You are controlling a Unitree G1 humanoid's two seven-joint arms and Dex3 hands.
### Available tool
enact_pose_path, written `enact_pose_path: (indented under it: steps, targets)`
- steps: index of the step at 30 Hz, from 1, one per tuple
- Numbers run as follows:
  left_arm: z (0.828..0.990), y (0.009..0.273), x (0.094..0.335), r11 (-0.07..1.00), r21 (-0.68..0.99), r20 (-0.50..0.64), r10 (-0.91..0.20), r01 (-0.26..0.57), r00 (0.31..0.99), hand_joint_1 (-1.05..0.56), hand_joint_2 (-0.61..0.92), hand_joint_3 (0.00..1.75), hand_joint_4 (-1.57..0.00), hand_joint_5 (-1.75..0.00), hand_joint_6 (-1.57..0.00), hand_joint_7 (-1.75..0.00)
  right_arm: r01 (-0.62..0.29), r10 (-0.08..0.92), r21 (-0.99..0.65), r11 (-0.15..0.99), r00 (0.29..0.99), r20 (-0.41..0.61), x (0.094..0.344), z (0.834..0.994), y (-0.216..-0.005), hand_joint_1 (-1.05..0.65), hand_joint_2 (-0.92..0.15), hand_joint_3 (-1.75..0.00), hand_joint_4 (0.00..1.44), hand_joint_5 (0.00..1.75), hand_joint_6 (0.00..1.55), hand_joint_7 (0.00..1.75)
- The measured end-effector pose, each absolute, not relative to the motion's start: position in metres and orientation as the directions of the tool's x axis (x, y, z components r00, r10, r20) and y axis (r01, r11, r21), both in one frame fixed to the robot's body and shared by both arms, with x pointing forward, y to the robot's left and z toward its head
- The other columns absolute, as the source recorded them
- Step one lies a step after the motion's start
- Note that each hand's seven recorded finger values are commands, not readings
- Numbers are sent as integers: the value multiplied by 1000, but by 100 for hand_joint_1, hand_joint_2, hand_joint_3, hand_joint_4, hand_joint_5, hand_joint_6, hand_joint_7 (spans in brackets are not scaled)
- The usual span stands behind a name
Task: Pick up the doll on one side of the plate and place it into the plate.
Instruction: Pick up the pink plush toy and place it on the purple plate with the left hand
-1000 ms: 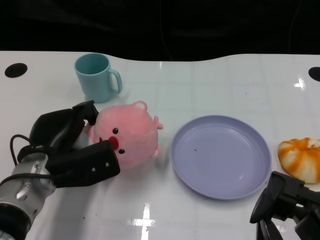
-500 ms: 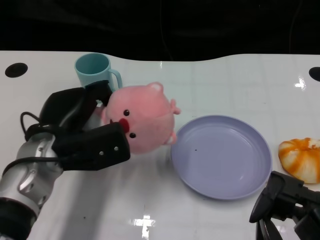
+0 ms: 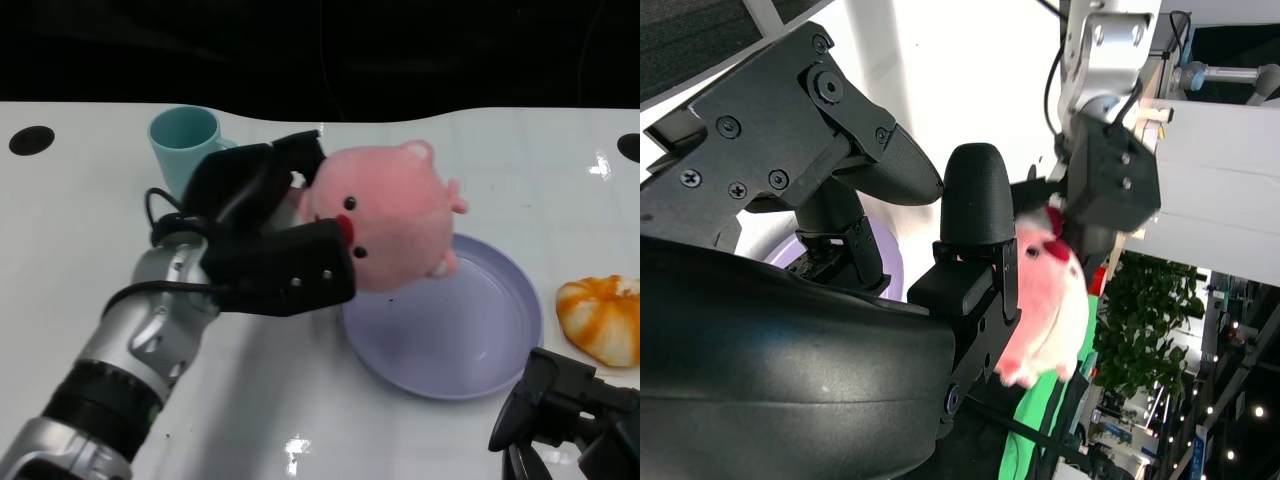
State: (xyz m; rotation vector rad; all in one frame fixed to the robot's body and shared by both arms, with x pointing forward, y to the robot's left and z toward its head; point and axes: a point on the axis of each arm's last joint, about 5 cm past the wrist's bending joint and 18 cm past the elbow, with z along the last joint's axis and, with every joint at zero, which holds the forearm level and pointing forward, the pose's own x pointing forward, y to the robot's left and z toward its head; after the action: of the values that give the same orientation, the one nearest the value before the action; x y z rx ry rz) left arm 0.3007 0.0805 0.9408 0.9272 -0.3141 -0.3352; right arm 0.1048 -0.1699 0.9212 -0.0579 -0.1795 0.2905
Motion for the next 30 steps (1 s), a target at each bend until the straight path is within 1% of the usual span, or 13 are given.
enact_pose_path:
  steps: [3, 7, 12, 15, 16, 21, 23, 24, 25, 26, 27, 28, 30]
  targets:
    - [938, 69, 299, 562, 808, 96, -423, 178, 901, -17, 42, 129, -97, -175, -75, -175, -279, 289, -83, 957, 943, 167, 105, 921, -170, -21, -42, -141, 70, 175, 61, 155]
    - [938, 51, 298, 560, 801, 77, -447, 211, 891, -17, 39, 130, -97, -175, -76, -175, -279, 290, -82, 957, 943, 167, 104, 921, -170, -21, -43, -141, 70, 175, 60, 155]
    - [937, 33, 295, 543, 803, 47, -471, 247, 881, -17, 39, 127, -95, -175, -71, -175, -281, 291, -83, 956, 941, 173, 102, 923, -169, -21, -43, -140, 70, 175, 60, 155]
    - [936, 23, 294, 521, 813, 29, -482, 260, 876, -17, 42, 120, -95, -175, -69, -175, -282, 292, -83, 956, 940, 174, 102, 924, -169, -21, -44, -138, 69, 175, 60, 154]
    - [936, 21, 293, 519, 812, 23, -485, 267, 874, -18, 46, 115, -94, -175, -67, -175, -282, 293, -83, 956, 940, 174, 102, 924, -169, -22, -44, -138, 69, 175, 60, 154]
    - [931, 9, 293, 493, 814, -34, -488, 308, 872, -20, 50, 109, -93, -175, -64, -174, -284, 295, -82, 955, 939, 176, 102, 924, -168, -22, -44, -137, 69, 175, 60, 154]
    - [929, 6, 293, 480, 821, -46, -487, 311, 872, -21, 53, 103, -92, -175, -62, -172, -286, 296, -82, 955, 939, 175, 101, 924, -168, -22, -44, -137, 69, 175, 60, 154]
    - [928, 5, 293, 472, 825, -52, -485, 312, 873, -23, 58, 93, -91, -175, -61, -151, -286, 297, -85, 955, 939, 175, 102, 924, -167, -21, -44, -137, 69, 175, 60, 154]
    - [927, 4, 293, 462, 830, -58, -484, 312, 873, -24, 63, 82, -90, -175, -65, -139, -285, 297, -90, 954, 939, 174, 101, 924, -167, -21, -44, -136, 69, 175, 60, 153]
    - [927, 4, 294, 451, 837, -64, -482, 310, 874, -24, 66, 78, -90, -175, -66, -137, -285, 297, -93, 954, 939, 173, 101, 924, -167, -21, -44, -136, 69, 175, 60, 153]
    - [927, 3, 295, 442, 842, -68, -481, 309, 874, -25, 67, 66, -88, -175, -71, -122, -285, 297, -95, 954, 939, 172, 101, 924, -167, -22, -44, -136, 69, 175, 60, 153]
    - [927, 3, 295, 435, 845, -76, -478, 311, 875, -28, 73, 45, -84, -175, -82, -93, -284, 298, -97, 954, 939, 172, 101, 924, -167, -22, -44, -135, 69, 175, 60, 153]
    - [928, 2, 297, 420, 845, -108, -471, 330, 876, -29, 82, 22, -76, -172, -93, -54, -284, 298, -101, 954, 939, 171, 101, 924, -167, -22, -44, -135, 69, 175, 60, 152]
